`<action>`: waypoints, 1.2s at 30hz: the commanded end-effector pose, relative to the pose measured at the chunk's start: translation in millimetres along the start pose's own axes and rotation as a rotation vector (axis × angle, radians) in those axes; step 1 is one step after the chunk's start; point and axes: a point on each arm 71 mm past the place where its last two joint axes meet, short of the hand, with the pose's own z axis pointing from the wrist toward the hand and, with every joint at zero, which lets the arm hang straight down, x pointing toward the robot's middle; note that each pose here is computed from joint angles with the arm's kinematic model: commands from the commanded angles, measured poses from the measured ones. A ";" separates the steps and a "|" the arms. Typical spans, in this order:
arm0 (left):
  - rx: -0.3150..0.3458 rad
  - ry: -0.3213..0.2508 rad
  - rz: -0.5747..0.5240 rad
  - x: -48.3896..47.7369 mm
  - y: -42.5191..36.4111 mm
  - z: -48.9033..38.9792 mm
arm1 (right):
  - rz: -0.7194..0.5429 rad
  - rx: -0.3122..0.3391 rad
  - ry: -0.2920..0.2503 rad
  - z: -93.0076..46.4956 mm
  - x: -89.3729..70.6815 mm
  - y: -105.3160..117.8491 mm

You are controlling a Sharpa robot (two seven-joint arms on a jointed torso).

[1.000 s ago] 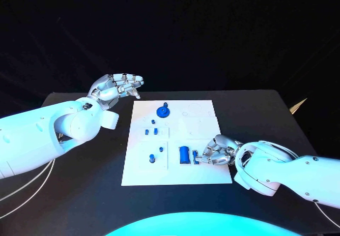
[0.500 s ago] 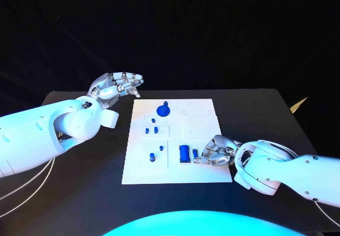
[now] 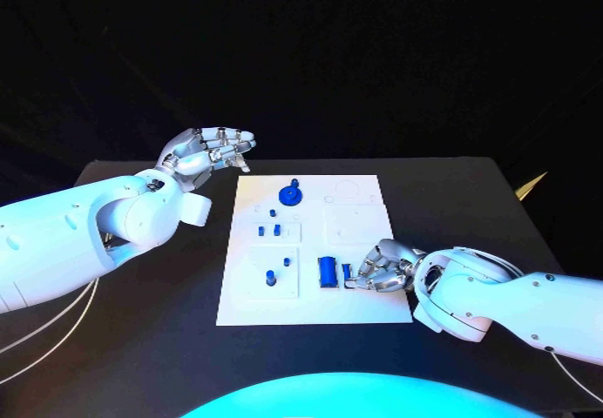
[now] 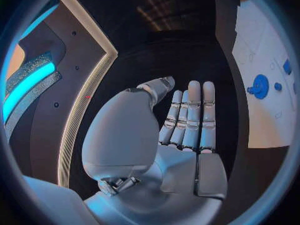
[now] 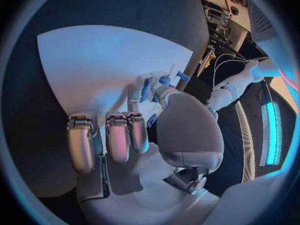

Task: Assemble the parts on the task board

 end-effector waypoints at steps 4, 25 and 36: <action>0.006 0.015 -0.009 2.3 -0.7 0.7 | -0.016 -0.019 -0.002 1.4 0.4 1.0; 0.003 -0.011 -0.025 -2.1 4.5 3.4 | 0.302 -0.304 -0.261 -10.1 -73.2 8.3; 0.004 -0.118 -0.033 -18.8 20.0 16.0 | 0.566 -0.375 -0.412 41.5 -137.8 -16.6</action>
